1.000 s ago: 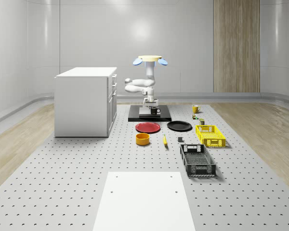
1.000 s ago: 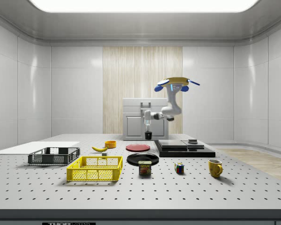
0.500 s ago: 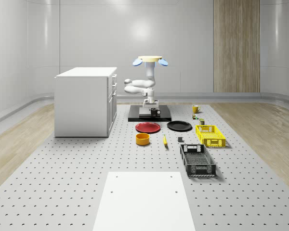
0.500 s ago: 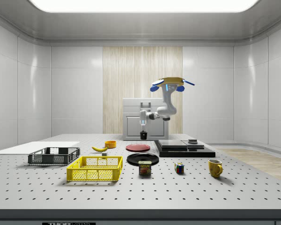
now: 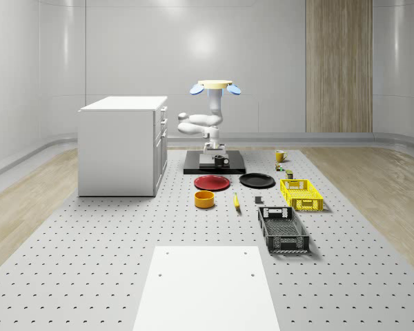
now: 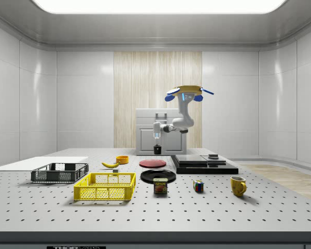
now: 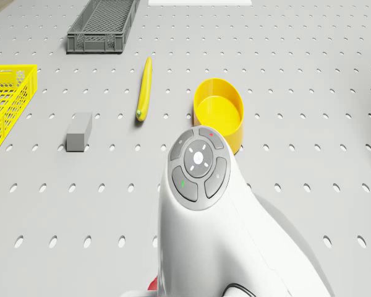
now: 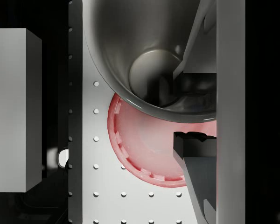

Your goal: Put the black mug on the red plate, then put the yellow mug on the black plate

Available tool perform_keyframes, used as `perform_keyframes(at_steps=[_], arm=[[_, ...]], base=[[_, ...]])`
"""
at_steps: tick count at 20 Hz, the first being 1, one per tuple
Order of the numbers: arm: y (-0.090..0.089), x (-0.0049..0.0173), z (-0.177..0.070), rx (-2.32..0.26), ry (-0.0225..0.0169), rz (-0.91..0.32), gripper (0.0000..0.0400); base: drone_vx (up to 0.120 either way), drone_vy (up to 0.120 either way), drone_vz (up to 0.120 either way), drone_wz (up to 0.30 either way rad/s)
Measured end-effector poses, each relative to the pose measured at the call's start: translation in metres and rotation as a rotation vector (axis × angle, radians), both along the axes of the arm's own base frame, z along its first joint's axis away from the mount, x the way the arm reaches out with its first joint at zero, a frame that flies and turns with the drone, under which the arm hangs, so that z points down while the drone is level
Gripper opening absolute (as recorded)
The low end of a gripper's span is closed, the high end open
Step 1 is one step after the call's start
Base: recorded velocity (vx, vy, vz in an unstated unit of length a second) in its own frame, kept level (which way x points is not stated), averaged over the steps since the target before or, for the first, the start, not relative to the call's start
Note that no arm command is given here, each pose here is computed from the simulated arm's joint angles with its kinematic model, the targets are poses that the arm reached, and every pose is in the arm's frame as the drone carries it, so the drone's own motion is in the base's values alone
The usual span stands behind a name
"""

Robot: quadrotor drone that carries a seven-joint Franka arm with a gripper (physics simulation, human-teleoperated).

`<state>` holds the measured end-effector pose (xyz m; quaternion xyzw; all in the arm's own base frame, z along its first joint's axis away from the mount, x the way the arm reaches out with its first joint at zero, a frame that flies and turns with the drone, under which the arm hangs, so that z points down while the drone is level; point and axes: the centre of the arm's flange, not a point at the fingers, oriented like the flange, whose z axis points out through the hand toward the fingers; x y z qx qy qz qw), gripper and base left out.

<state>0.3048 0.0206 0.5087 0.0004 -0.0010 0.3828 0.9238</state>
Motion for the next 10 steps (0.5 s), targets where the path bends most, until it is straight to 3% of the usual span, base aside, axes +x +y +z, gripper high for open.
perform_keyframes(at_steps=[5,10], arm=[[0.022,0.0,0.003,0.0,0.0001,0.0,0.011],[0.032,0.0,0.02,0.0,0.0001,0.0,0.011]], base=[[0.0,0.0,0.0,0.0],[0.0,0.0,0.0,0.0]])
